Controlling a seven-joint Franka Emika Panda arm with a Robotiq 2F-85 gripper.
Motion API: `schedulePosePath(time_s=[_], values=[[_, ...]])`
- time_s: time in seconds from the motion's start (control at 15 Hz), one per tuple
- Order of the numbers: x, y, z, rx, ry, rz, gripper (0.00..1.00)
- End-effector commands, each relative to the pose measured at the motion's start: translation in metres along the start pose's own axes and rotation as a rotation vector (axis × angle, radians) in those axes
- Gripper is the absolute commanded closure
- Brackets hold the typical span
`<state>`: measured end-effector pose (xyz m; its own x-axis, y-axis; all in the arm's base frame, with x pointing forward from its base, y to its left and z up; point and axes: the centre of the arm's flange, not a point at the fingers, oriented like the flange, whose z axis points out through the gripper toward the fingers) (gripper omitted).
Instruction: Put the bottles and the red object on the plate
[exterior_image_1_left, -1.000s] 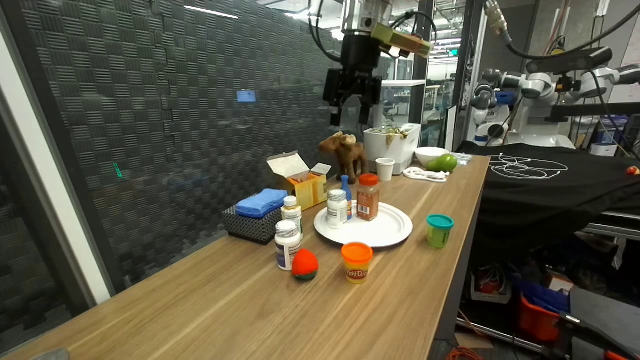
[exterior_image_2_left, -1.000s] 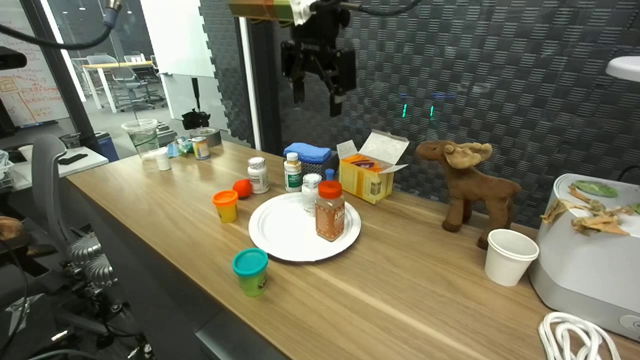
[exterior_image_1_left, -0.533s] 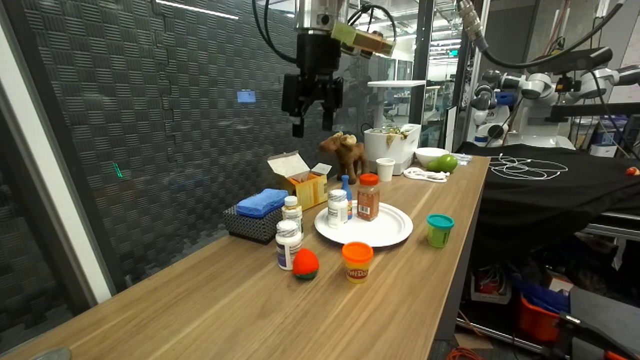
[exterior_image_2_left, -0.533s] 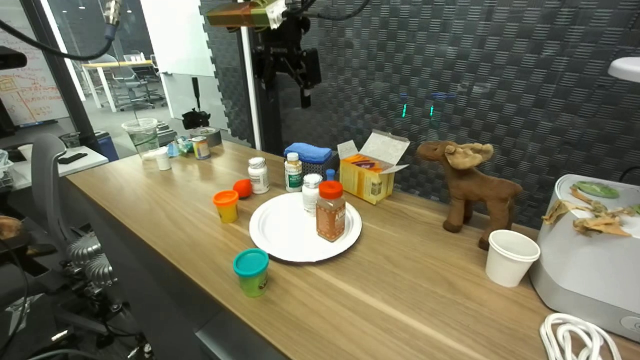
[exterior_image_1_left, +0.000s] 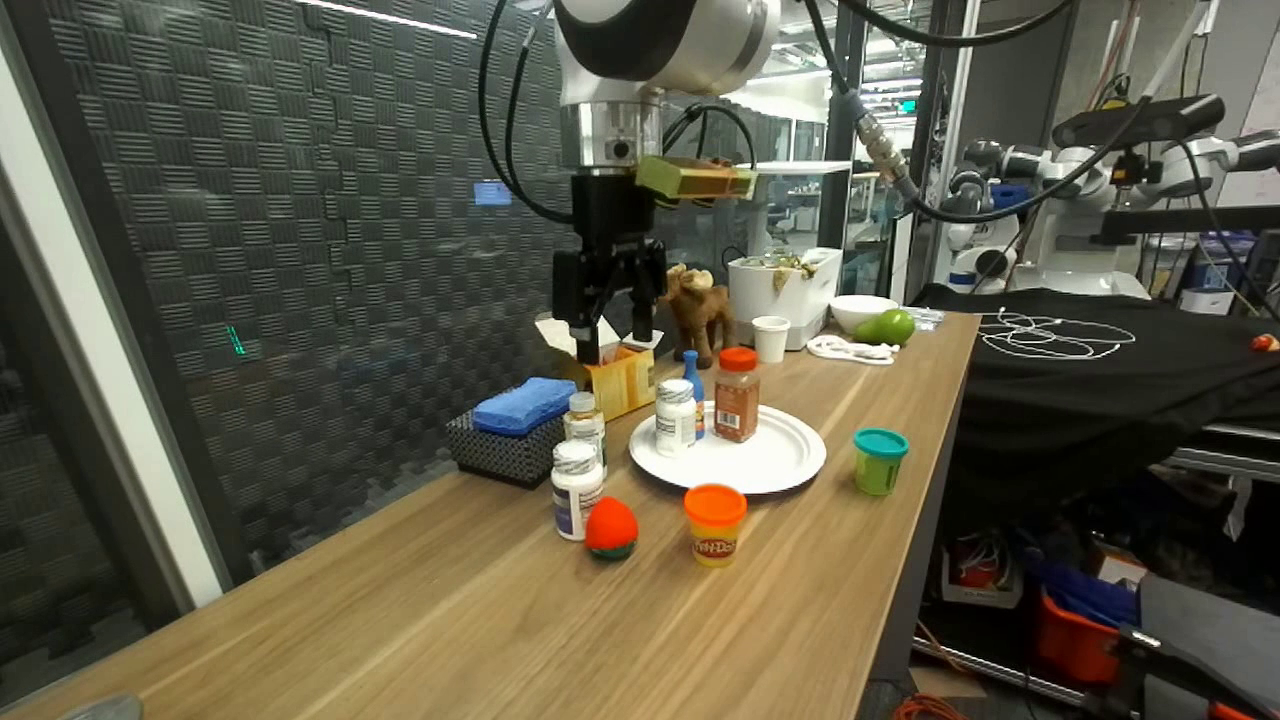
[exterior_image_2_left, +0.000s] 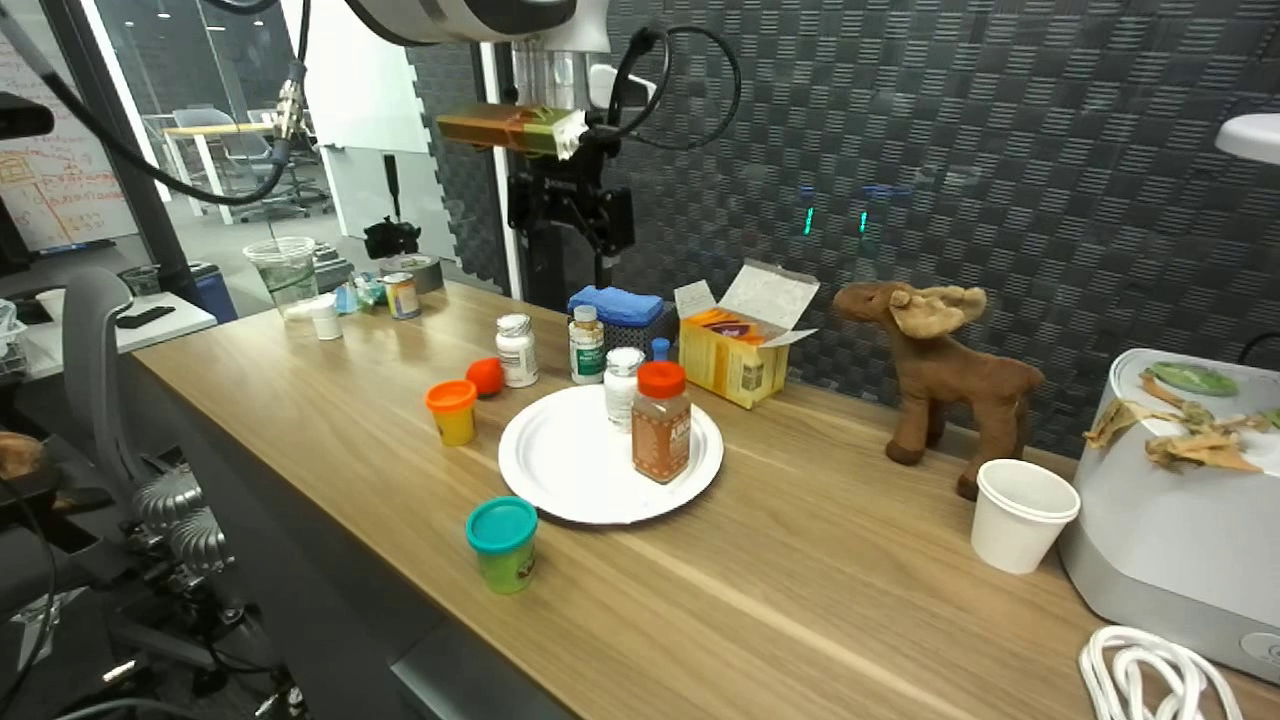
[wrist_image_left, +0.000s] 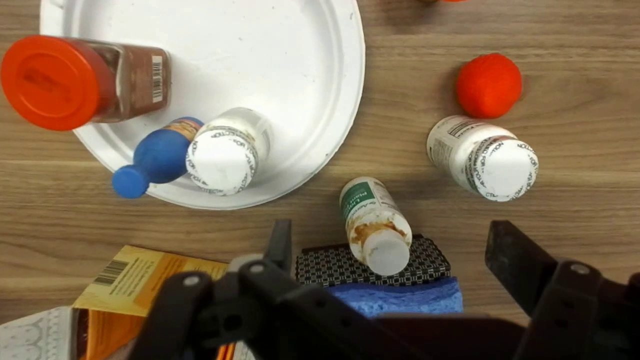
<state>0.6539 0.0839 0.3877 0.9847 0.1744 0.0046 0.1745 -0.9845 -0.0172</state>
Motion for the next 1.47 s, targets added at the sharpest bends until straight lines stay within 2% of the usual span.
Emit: schedulePosePath(time_s=[0.0,0.53,0.6,0.67,0.73,1.13,1.27,1.33,1.4], values=[[0.024,-0.004,0.007,0.041,0.003,-0.015,0.0],[0.044,0.001,0.04,0.064,0.001,-0.008,0.0],[0.046,0.003,0.043,0.065,0.003,-0.005,0.25],[0.047,0.005,0.044,0.063,0.009,-0.003,0.26],[0.049,0.007,0.045,0.064,0.012,0.0,0.32],[0.057,0.011,0.038,0.067,0.039,0.006,0.81],[0.056,0.009,0.031,0.08,0.039,0.011,0.9],[0.053,0.007,0.026,0.08,0.039,0.015,0.87],[0.052,0.007,0.021,0.079,0.037,0.019,0.89]])
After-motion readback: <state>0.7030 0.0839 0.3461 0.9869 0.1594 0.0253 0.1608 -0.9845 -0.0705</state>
